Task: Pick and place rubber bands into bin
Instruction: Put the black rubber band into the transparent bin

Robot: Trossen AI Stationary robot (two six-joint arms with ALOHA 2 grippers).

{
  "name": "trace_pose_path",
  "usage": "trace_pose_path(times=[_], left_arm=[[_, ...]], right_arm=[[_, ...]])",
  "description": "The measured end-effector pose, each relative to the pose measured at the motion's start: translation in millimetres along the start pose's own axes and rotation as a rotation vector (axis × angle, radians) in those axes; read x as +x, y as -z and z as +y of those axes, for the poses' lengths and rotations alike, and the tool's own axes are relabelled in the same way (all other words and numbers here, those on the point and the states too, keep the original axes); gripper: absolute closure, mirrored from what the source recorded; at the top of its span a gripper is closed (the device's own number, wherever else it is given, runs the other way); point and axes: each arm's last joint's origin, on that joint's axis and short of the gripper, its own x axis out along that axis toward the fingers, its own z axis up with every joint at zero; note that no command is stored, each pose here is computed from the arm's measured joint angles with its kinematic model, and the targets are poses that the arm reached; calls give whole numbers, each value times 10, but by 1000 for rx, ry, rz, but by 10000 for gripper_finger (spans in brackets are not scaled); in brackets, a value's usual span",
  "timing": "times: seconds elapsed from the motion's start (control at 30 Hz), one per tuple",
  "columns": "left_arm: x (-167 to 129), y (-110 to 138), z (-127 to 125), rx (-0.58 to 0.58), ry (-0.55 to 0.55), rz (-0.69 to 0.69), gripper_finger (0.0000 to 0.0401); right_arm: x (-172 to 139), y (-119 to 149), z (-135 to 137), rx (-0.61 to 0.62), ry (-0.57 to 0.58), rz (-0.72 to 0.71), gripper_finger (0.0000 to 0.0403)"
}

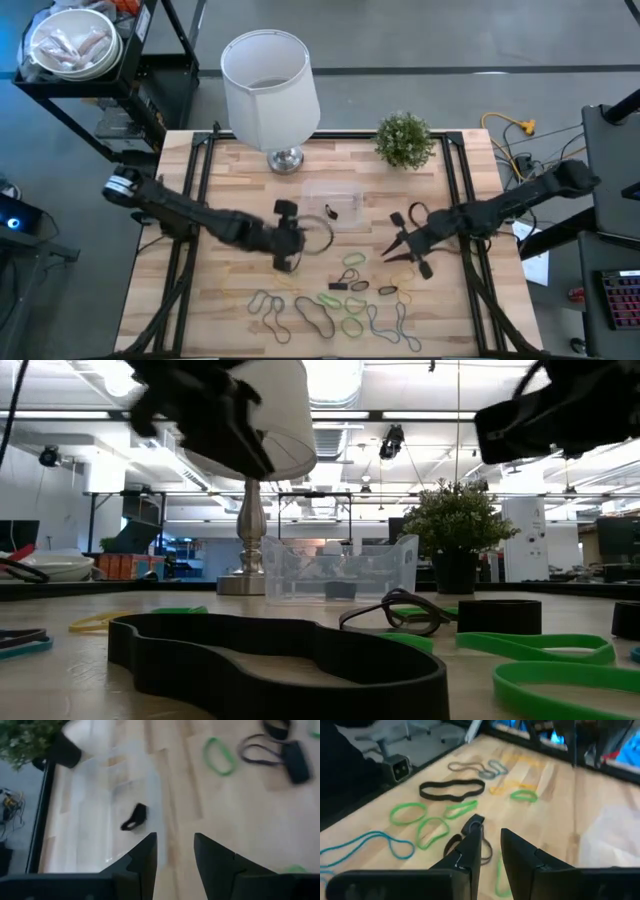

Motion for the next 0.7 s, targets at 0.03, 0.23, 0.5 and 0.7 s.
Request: trace_pose_path(times=[0.03,0.23,0.5,0.7], left_arm=[[-56,1,-70,12,-6,-2,287],[-305,9,-423,84,-63,-45,287],[-499,151,-703,133,-68,-65,287],[-555,232,-739,150,-82,-79,287]], right_arm=[[73,-17,35,3,3,37,335],[524,-217,244,-1,47,278,335],[965,-241,345,52,150,593,335],[1103,-239,469,70,140,637,335]])
